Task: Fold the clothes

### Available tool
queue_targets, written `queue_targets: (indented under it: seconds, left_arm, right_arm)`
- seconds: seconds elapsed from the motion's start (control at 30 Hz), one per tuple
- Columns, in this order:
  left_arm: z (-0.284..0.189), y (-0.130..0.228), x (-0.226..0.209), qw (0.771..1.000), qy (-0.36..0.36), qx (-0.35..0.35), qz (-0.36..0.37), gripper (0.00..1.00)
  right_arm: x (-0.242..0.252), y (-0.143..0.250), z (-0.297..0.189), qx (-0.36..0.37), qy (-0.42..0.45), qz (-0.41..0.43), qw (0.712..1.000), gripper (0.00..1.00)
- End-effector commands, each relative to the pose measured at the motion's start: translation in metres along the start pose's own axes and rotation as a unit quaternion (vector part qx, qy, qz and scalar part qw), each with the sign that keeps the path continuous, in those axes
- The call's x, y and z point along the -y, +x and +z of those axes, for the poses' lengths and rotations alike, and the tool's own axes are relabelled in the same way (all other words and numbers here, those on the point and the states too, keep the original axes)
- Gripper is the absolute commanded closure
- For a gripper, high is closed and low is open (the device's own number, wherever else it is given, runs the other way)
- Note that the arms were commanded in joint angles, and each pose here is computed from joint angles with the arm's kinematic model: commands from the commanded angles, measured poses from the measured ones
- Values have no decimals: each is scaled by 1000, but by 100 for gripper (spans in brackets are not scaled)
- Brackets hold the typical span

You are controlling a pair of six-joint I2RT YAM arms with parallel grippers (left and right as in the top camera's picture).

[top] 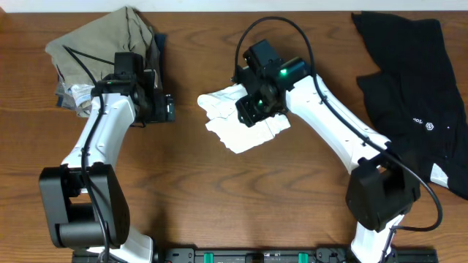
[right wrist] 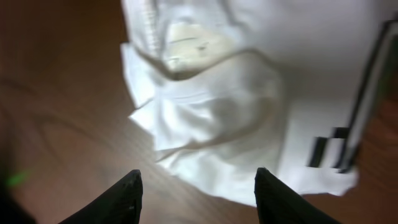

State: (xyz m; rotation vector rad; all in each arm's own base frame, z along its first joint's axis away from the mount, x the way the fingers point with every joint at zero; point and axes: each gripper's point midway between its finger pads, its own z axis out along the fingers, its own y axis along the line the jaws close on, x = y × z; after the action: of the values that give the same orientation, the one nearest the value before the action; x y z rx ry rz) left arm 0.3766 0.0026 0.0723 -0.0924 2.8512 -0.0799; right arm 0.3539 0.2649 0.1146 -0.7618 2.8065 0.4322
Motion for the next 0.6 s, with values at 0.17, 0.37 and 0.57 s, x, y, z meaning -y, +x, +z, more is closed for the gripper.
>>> queue_targets:
  seconds: [0.17, 0.37, 0.57]
  left_arm:
    - [-10, -9, 3, 1000, 7, 18, 0, 11]
    - [-10, -9, 3, 1000, 7, 18, 0, 11]
    - [-10, -10, 3, 1000, 7, 18, 0, 11]
  right_arm:
    - [18, -6, 35, -14, 34, -2, 999, 47]
    - [29, -1, 46, -26, 71, -5, 997, 60]
    - [29, 1, 44, -31, 77, -3, 997, 82]
